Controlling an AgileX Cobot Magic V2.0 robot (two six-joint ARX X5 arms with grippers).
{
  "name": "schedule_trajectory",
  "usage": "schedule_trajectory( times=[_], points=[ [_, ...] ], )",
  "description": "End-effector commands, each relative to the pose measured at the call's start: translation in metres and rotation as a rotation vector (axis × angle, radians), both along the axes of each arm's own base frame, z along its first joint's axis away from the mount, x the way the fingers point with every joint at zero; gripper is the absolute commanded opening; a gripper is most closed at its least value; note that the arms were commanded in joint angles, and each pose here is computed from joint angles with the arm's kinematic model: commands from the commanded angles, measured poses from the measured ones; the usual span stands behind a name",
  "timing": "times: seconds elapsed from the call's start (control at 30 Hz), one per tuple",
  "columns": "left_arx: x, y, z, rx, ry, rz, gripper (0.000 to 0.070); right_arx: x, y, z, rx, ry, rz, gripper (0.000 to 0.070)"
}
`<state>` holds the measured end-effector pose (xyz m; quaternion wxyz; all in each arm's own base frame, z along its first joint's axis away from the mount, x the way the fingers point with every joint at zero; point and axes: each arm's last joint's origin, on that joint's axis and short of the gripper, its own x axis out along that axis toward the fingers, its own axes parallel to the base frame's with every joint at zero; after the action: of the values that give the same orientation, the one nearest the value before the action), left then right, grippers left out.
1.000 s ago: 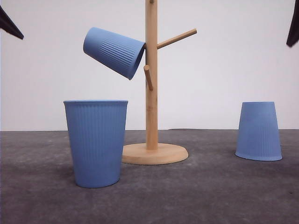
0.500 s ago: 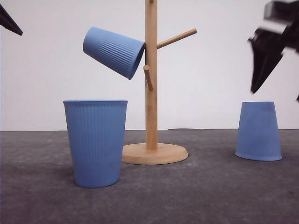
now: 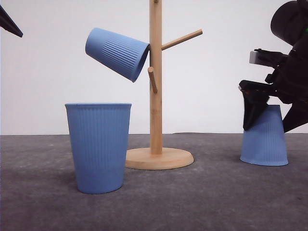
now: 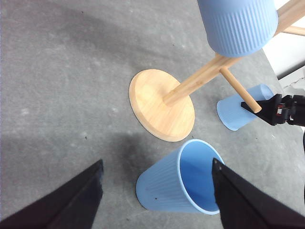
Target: Place three cups
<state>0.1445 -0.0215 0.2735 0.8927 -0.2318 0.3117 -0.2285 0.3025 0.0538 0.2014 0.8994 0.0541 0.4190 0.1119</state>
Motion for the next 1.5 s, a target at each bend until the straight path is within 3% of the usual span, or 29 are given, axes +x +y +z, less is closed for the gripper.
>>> schedule_trajectory(
  times=[0.0, 0.37, 0.6, 0.8, 1.03, 1.23, 1.47],
  points=[
    [0.001, 0.0, 0.002, 0.001, -0.007, 0.0, 0.0417, 0.003, 0.002, 0.005, 0.004, -0.024, 0.013, 0.0376],
    [0.001, 0.0, 0.002, 0.002, -0.007, 0.0, 0.0417, -0.044, -0.006, 0.069, 0.088, -0.123, -0.023, 0.0374],
    [0.001, 0.0, 0.002, 0.004, -0.011, -0.002, 0.0417, -0.078, -0.021, 0.111, 0.462, -0.179, 0.032, 0.0374],
    [0.001, 0.0, 0.002, 0.006, -0.012, -0.003, 0.0417, -0.076, -0.033, 0.133, 0.722, -0.254, 0.098, 0.0375],
    [0.001, 0.0, 0.002, 0.006, -0.012, -0.003, 0.0417, -0.056, -0.031, 0.14, 0.834, -0.336, 0.1, 0.0375],
    [0.001, 0.0, 0.002, 0.006, -0.012, -0.003, 0.0417, -0.031, -0.017, 0.127, 0.9, -0.298, 0.13, 0.0375],
    [0.001, 0.0, 0.002, 0.007, -0.013, -0.004, 0.0417, -0.015, 0.006, 0.108, 0.905, -0.235, 0.186, 0.0375]
  ],
)
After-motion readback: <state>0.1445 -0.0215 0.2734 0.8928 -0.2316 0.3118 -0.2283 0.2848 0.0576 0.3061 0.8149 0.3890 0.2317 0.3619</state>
